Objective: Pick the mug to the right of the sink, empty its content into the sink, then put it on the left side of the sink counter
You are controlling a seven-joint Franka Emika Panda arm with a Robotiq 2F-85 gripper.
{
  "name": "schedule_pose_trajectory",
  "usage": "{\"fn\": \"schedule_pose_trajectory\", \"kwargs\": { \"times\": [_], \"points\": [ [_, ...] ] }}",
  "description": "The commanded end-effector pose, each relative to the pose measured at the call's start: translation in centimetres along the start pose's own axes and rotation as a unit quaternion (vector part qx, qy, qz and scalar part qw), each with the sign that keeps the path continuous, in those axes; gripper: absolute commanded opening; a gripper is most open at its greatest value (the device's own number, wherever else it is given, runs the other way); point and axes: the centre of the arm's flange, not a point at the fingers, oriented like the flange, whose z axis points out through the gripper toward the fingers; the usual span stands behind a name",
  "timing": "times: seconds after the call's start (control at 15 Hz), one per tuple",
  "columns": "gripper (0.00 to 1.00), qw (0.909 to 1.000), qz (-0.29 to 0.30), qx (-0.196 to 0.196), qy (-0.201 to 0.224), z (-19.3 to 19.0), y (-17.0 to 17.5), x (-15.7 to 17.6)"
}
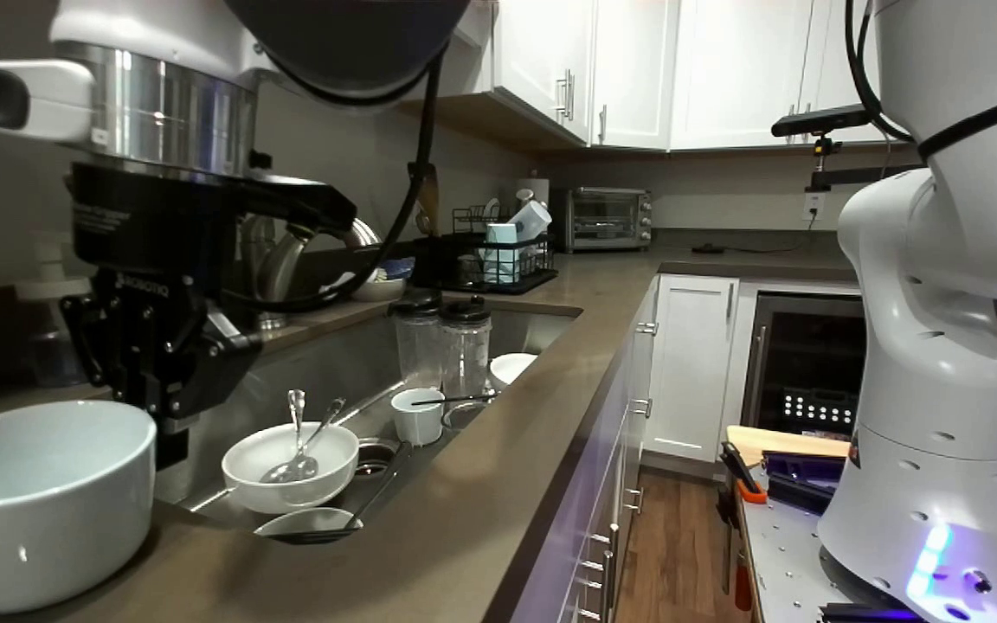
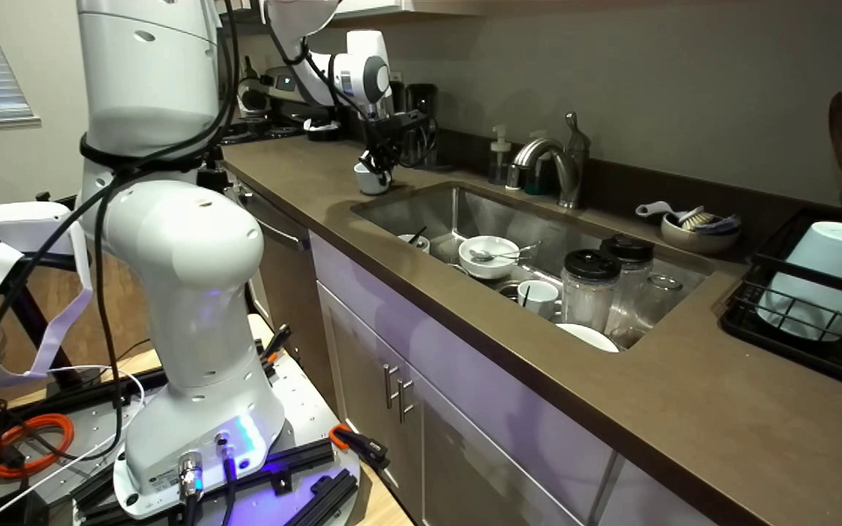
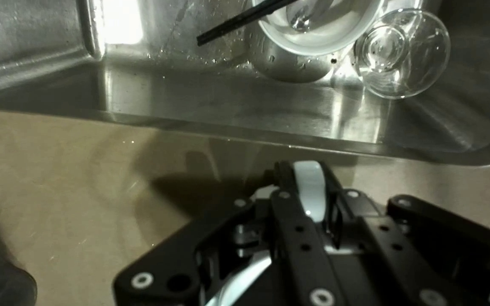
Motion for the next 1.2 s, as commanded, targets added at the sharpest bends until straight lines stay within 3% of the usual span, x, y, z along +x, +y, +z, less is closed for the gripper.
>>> {"fn": "schedule_pose_trajectory", "kwargs": {
  "times": [0.0,0.73,0.8,0.93,1.07,1.13],
  "points": [
    [0.04,0.9996,0.007,0.027,0.007,0.6,0.8,0.8],
    [0.04,0.9968,0.015,0.073,-0.031,1.3,1.5,3.1],
    [0.21,0.9964,0.017,0.076,-0.034,1.3,1.5,3.2],
    [0.38,0.9952,0.021,0.086,-0.042,1.5,1.2,3.4],
    [0.36,0.9941,0.023,0.094,-0.049,2.0,0.6,3.6],
    [0.41,0.9937,0.025,0.096,-0.052,2.1,0.4,3.8]
  ]
}}
